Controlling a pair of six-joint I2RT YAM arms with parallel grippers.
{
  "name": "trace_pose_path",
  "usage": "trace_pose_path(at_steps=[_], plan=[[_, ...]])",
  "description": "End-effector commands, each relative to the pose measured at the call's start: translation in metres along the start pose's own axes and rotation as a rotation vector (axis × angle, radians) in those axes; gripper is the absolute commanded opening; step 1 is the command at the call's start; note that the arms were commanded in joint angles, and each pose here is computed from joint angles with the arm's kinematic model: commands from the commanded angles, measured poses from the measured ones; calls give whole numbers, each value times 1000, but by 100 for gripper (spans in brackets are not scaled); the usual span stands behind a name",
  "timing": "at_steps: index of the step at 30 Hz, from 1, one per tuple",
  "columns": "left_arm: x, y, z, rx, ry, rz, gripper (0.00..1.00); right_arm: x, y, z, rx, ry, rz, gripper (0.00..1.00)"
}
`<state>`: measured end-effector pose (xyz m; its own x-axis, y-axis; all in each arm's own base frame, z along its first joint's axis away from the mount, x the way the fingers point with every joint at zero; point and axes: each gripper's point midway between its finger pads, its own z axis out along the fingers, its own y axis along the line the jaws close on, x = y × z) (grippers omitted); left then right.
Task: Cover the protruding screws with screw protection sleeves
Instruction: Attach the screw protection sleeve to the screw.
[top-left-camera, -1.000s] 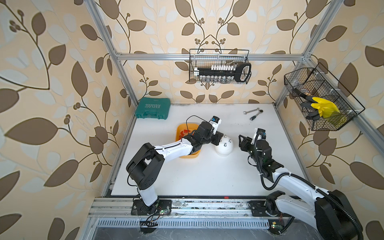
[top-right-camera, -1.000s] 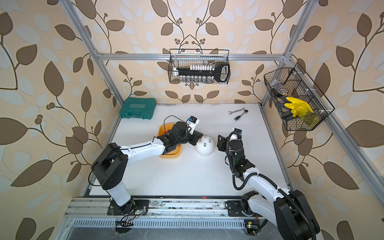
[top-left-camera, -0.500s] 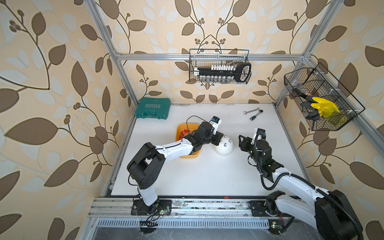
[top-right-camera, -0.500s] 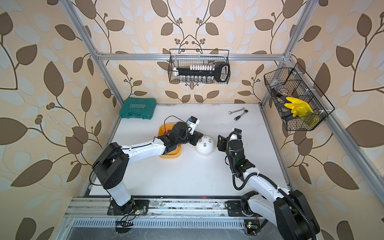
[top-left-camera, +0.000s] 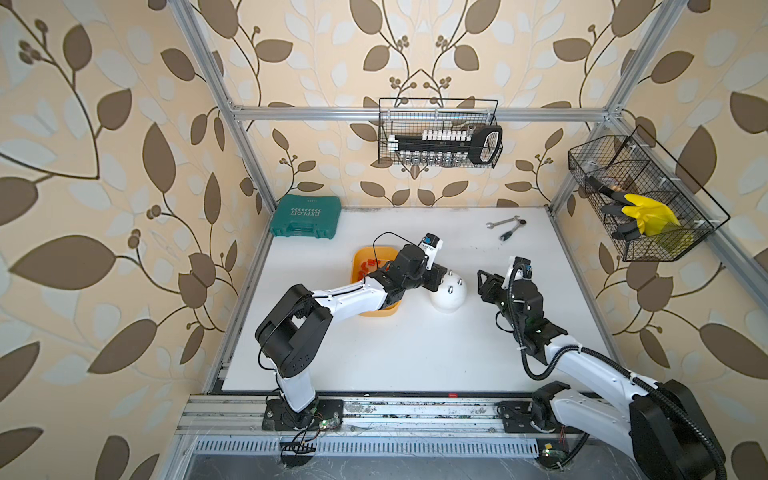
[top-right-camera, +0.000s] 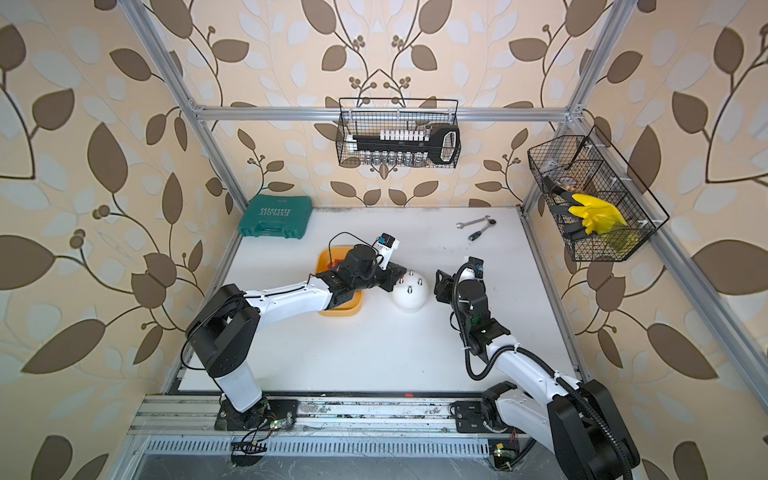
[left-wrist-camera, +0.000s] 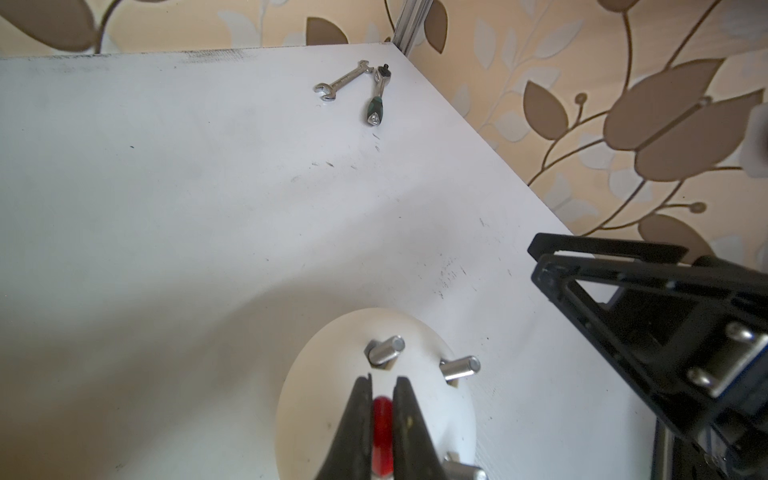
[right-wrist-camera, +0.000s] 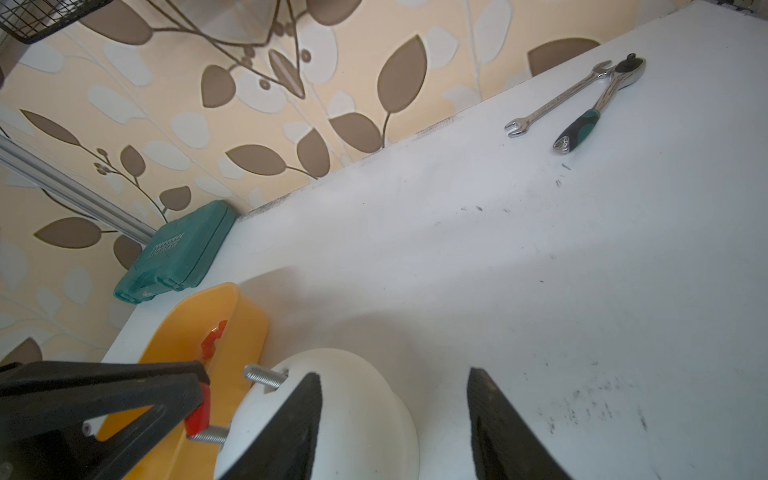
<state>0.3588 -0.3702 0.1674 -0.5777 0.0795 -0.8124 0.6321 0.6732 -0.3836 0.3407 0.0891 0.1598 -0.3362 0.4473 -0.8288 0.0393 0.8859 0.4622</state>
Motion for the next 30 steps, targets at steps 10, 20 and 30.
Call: trace_pose_path(at_steps=[10, 20, 30], plan=[[-14, -10, -17, 4, -44, 29, 12, -7, 6, 1, -8, -17, 0, 57], [-21, -11, -23, -6, -55, 51, 12, -8, 7, 1, -12, -19, 0, 58], [-15, -11, -22, -1, -42, 46, 12, -7, 6, 1, -12, -17, 1, 58]])
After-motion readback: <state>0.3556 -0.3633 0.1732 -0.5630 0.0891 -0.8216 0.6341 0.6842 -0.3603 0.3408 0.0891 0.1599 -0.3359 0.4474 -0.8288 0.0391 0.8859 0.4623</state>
